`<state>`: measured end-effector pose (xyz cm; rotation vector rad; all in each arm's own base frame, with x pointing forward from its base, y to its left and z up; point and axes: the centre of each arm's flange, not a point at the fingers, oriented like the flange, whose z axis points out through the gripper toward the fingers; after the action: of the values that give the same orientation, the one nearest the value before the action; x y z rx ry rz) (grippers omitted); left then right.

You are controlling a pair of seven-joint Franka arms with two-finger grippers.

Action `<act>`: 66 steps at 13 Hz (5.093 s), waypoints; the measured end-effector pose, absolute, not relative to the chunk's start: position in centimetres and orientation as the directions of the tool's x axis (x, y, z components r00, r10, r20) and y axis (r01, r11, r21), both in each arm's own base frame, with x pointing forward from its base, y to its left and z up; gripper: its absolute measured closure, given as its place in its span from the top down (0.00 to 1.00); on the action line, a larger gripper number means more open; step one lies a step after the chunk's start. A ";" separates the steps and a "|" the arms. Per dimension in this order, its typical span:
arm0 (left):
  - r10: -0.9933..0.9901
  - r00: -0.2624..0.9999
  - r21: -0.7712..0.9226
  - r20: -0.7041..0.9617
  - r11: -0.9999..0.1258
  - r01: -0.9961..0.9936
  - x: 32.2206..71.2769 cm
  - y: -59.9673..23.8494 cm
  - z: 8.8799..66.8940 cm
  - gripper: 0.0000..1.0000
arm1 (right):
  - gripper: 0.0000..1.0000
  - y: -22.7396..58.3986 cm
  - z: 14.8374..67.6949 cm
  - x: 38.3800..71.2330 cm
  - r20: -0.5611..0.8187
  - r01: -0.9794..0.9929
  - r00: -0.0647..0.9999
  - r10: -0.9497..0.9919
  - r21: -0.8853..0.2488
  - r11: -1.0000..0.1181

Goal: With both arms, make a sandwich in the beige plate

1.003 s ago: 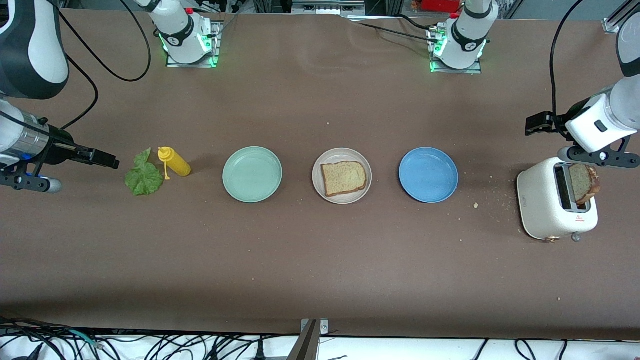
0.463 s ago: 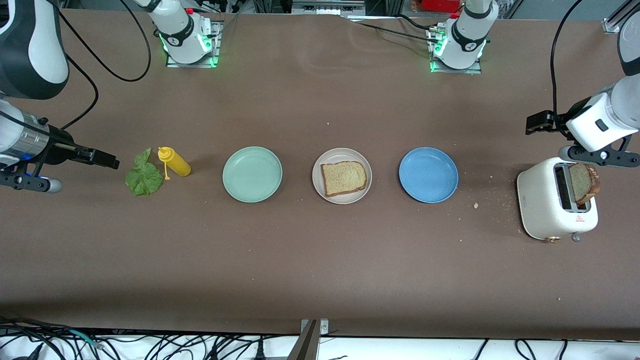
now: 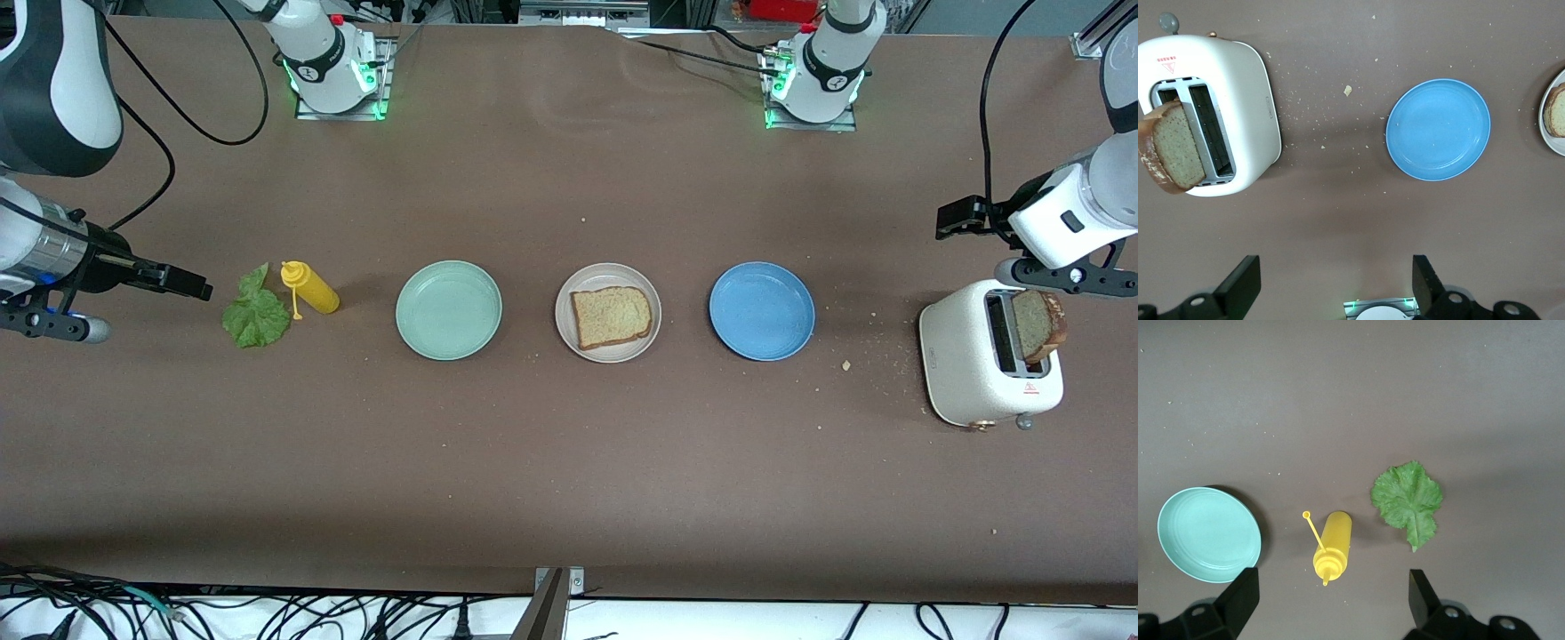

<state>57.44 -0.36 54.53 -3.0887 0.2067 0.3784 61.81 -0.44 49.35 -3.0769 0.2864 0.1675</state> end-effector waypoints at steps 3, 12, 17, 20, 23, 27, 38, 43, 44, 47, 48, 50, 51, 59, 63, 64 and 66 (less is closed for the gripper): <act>-0.128 0.962 -0.007 -0.242 -0.991 -0.134 57.4 -0.4 54.5 1.00 | 1.00 -0.4 49.4 61.8 -0.112 -0.186 0.977 -0.181 -0.036 -0.982; -0.128 0.962 -0.007 -0.242 -0.991 -0.134 57.4 -0.4 54.5 1.00 | 1.00 -0.5 49.4 61.8 -0.111 -0.187 0.977 -0.182 -0.036 -0.982; -0.128 0.962 -0.007 -0.242 -0.991 -0.134 57.4 -0.4 54.5 1.00 | 1.00 -7.1 44.4 61.9 -0.132 -0.134 0.982 -0.133 -0.002 -0.991; -0.128 0.962 -0.007 -0.242 -0.991 -0.134 57.4 -0.4 54.5 1.00 | 1.00 -9.4 36.8 61.5 -0.158 -0.141 0.977 -0.142 0.015 -0.990; -0.128 0.962 -0.007 -0.242 -0.991 -0.134 57.4 -0.4 54.5 1.00 | 1.00 -9.8 29.0 60.5 -0.194 -0.143 0.970 -0.148 0.037 -0.989; -0.128 0.962 -0.007 -0.243 -0.991 -0.134 57.4 -0.3 54.6 1.00 | 1.00 -10.2 21.9 58.4 -0.286 -0.147 0.945 -0.156 0.053 -0.988; -0.128 0.961 -0.006 -0.244 -0.991 -0.134 57.4 -0.3 54.5 1.00 | 0.85 -9.9 17.3 57.1 -0.346 -0.175 0.921 -0.178 0.042 -0.984; -0.128 0.961 -0.006 -0.244 -0.991 -0.134 57.4 -0.3 54.5 1.00 | 0.31 -9.9 17.3 57.1 -0.347 -0.174 0.921 -0.178 0.041 -0.984; -0.128 0.961 -0.006 -0.244 -0.991 -0.134 57.4 -0.3 54.5 1.00 | 0.20 -9.8 17.4 57.1 -0.346 -0.174 0.921 -0.177 0.039 -0.984; -0.128 0.961 -0.006 -0.244 -0.991 -0.134 57.4 -0.3 54.5 1.00 | 0.11 -9.7 17.9 57.6 -0.333 -0.160 0.929 -0.163 0.035 -0.986; -0.128 0.961 -0.006 -0.244 -0.991 -0.134 57.4 -0.3 54.5 1.00 | 0.11 -9.9 18.7 58.3 -0.314 -0.144 0.938 -0.146 0.030 -0.989; -0.128 0.961 -0.006 -0.244 -0.991 -0.134 57.4 -0.3 54.5 1.00 | 0.11 -11.0 22.3 60.2 -0.281 -0.114 0.953 -0.116 0.021 -0.993; -0.128 0.961 -0.006 -0.244 -0.991 -0.134 57.4 -0.3 54.5 1.00 | 0.11 -11.6 24.9 61.1 -0.280 -0.105 0.954 -0.105 0.015 -0.994; -0.128 0.961 -0.006 -0.244 -0.991 -0.134 57.4 -0.3 54.5 1.00 | 0.07 -4.1 42.7 66.1 -0.272 -0.178 0.949 -0.161 -0.037 -0.983; -0.128 0.961 -0.006 -0.244 -0.991 -0.134 57.4 -0.4 54.5 1.00 | 0.07 11.0 44.9 66.2 -0.310 -0.451 0.858 -0.410 -0.069 -0.890; -0.128 0.961 -0.006 -0.244 -0.991 -0.134 57.4 -0.4 54.6 1.00 | 0.07 15.0 44.8 65.9 -0.321 -0.518 0.821 -0.472 -0.074 -0.852; -0.128 0.961 -0.006 -0.244 -0.991 -0.134 57.4 -0.4 54.6 1.00 | 0.07 23.1 43.6 65.3 -0.336 -0.648 0.735 -0.589 -0.092 -0.756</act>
<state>57.41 -0.35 54.59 -3.0885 0.2064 0.3812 65.33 23.13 43.60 -2.7342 0.9859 0.4279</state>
